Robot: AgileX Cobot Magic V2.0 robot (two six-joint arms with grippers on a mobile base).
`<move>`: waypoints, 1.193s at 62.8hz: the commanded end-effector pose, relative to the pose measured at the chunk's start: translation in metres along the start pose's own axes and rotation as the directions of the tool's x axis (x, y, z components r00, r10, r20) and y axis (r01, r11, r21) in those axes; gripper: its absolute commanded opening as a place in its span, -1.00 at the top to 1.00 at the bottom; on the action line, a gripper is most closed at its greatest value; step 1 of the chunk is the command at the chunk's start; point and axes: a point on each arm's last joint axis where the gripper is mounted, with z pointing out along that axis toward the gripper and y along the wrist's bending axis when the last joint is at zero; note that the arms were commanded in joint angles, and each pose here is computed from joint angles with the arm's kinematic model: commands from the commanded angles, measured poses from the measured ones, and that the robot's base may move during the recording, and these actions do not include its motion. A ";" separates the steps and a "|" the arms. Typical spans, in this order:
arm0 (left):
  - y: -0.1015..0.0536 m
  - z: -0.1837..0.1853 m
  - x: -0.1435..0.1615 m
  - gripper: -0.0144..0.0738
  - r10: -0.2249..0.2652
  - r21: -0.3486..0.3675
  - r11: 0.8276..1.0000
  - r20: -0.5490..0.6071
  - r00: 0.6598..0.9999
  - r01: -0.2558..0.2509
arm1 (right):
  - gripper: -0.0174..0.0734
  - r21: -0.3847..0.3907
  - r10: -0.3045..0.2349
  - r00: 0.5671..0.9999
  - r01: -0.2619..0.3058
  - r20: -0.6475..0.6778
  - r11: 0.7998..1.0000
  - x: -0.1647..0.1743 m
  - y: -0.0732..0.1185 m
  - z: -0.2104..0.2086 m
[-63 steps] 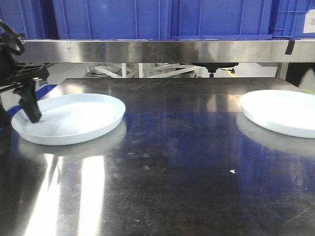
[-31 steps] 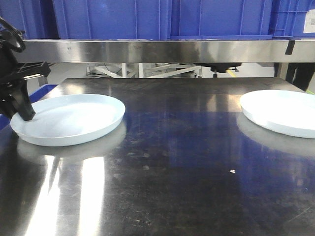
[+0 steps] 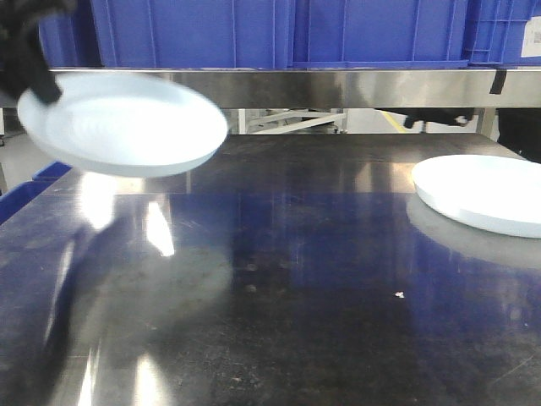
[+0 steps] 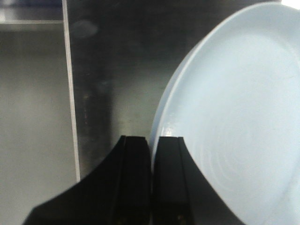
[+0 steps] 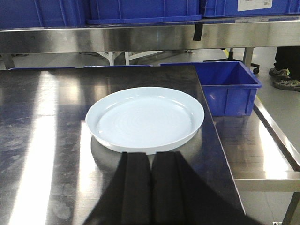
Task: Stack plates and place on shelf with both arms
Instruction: 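Grip the plate rim with the left gripper and carry it toward the other plate, then set the plate down on the table, open the left gripper and withdraw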
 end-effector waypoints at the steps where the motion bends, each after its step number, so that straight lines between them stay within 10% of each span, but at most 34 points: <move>1: -0.031 -0.037 0.000 0.47 0.068 0.097 0.992 0.085 0.994 -0.076 | 0.49 -0.002 -0.009 0.993 0.009 0.120 1.000 -0.014 0.001 -0.003; 31: -0.153 0.017 0.050 0.47 0.451 0.259 0.871 -0.088 0.888 -0.417 | 0.49 -0.002 -0.009 0.995 0.009 0.097 1.000 -0.012 0.001 -0.003; 75: -0.155 0.093 0.056 0.39 0.417 0.254 0.896 -0.194 0.888 -0.365 | 0.49 -0.002 -0.009 0.995 0.009 0.097 1.000 -0.012 0.001 -0.003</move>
